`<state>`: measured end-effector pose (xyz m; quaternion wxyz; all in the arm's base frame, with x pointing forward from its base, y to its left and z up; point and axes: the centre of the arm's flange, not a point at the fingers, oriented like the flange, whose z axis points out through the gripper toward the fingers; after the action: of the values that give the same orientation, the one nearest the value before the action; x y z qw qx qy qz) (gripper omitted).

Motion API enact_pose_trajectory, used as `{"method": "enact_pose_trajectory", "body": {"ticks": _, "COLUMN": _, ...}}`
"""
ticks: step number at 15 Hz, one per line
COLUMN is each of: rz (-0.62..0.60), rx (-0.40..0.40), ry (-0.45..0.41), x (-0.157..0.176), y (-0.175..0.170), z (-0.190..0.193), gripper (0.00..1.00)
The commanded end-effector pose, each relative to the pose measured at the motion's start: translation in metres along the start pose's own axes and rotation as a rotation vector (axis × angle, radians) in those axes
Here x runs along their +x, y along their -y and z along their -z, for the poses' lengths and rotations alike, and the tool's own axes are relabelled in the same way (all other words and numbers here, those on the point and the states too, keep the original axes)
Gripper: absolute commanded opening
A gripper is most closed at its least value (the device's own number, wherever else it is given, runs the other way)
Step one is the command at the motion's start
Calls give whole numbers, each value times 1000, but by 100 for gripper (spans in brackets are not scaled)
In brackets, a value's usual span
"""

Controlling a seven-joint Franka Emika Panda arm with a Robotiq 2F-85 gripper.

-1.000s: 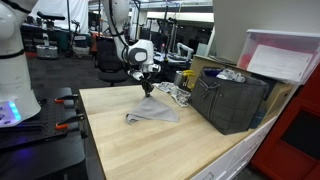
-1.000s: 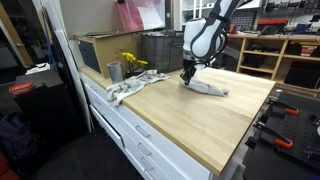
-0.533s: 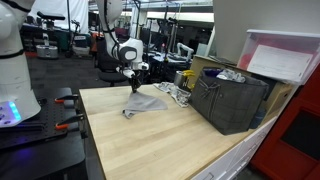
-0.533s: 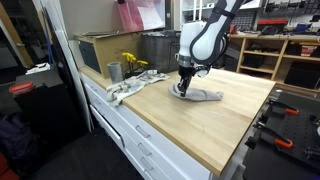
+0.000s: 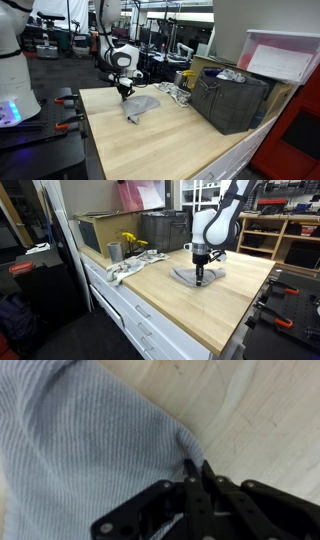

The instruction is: Fold the grey towel into a triangular shape

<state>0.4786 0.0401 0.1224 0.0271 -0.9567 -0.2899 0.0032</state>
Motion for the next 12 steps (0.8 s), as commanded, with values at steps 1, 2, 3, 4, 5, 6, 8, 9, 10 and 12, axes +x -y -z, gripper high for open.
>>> {"method": "enact_pose_trajectory", "body": {"ticks": 1, "rz": 133, "rx": 8, "ry": 72, "x": -42, "y": -13, "z": 10, "gripper": 2}}
{"method": "enact_pose_trajectory", "body": {"ticks": 2, "rz": 159, "rx": 3, "ry": 101, "x": -51, "y": -20, "z": 9, "gripper": 2}}
{"method": "enact_pose_trajectory", "body": {"ticks": 3, "rz": 178, "rx": 1, "ry": 125, "x": -57, "y": -25, "z": 9, "gripper": 2}}
{"method": "enact_pose_trajectory", "body": {"ticks": 4, "rz": 188, "rx": -8, "ry": 161, "x": -67, "y": -32, "z": 8, "gripper": 2}}
{"method": "enact_pose_trajectory", "body": {"ticks": 5, "rz": 200, "rx": -11, "ry": 186, "x": -74, "y": -38, "z": 8, "gripper": 2}}
{"method": "enact_pose_trajectory", "body": {"ticks": 6, "rz": 208, "rx": -21, "ry": 217, "x": -82, "y": -47, "z": 9, "gripper": 2}}
{"method": "enact_pose_trajectory", "body": {"ticks": 8, "rz": 216, "rx": -48, "ry": 269, "x": -97, "y": -61, "z": 9, "gripper": 2}}
{"method": "enact_pose_trajectory", "body": {"ticks": 9, "rz": 221, "rx": -61, "ry": 291, "x": -102, "y": -66, "z": 9, "gripper": 2}}
{"method": "enact_pose_trajectory", "body": {"ticks": 10, "rz": 225, "rx": -79, "ry": 311, "x": -108, "y": -72, "z": 10, "gripper": 2}}
{"method": "enact_pose_trajectory", "body": {"ticks": 12, "rz": 223, "rx": -106, "ry": 326, "x": -114, "y": -79, "z": 14, "gripper": 33}}
